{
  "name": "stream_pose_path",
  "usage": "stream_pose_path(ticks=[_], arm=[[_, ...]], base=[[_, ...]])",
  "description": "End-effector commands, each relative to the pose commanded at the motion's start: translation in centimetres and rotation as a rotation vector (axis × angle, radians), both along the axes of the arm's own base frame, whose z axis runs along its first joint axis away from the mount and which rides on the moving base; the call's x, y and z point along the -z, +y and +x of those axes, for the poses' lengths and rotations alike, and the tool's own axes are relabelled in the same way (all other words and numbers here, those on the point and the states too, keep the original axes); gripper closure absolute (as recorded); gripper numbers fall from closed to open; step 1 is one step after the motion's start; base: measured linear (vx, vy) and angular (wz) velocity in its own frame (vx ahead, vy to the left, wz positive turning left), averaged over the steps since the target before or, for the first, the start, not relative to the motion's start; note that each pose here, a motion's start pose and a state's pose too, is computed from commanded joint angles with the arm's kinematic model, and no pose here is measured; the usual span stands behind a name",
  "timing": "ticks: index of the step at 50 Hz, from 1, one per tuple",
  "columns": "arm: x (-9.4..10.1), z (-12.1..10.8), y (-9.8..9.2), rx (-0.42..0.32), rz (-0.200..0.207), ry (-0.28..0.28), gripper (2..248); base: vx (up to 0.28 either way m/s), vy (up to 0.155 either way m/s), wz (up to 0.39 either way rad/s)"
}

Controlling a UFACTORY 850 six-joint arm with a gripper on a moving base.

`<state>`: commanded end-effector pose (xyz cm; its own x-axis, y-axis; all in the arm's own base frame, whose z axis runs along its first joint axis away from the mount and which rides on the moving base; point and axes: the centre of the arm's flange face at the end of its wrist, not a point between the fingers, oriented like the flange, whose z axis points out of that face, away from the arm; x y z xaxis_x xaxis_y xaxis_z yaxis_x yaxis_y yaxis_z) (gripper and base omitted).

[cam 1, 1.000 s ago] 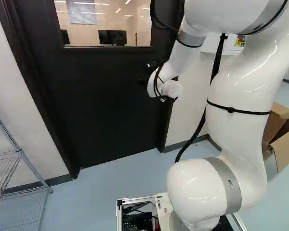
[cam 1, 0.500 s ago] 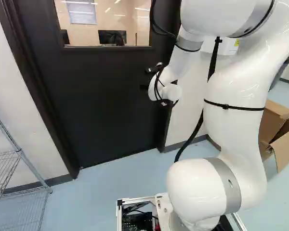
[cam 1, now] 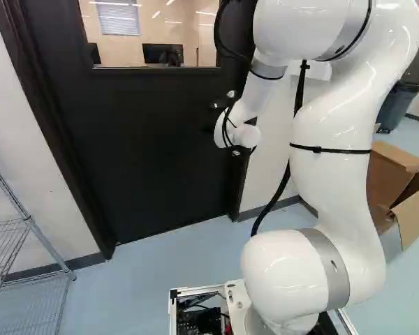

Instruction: Open the door and move inside

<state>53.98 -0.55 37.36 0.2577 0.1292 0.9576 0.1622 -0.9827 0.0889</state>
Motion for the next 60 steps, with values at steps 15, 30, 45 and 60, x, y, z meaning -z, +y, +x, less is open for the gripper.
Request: stream_pose_path(ticks=[15, 30, 45, 60], arm=[[0.3, 2.3, 0.1, -0.016, -0.007, -0.016, 3], [0.5, 4.5, 0.1, -0.019, -0.008, -0.031, 3], [0.9, 6.9, 0.3, -0.024, -0.008, -0.048, 3], [1.2, 9.1, 0.7, -0.031, -0.009, -0.065, 3]], base=[[0.000, 0.000, 0.000], [0.000, 0.000, 0.000], [0.000, 0.000, 0.000], [0.000, 0.000, 0.000]])
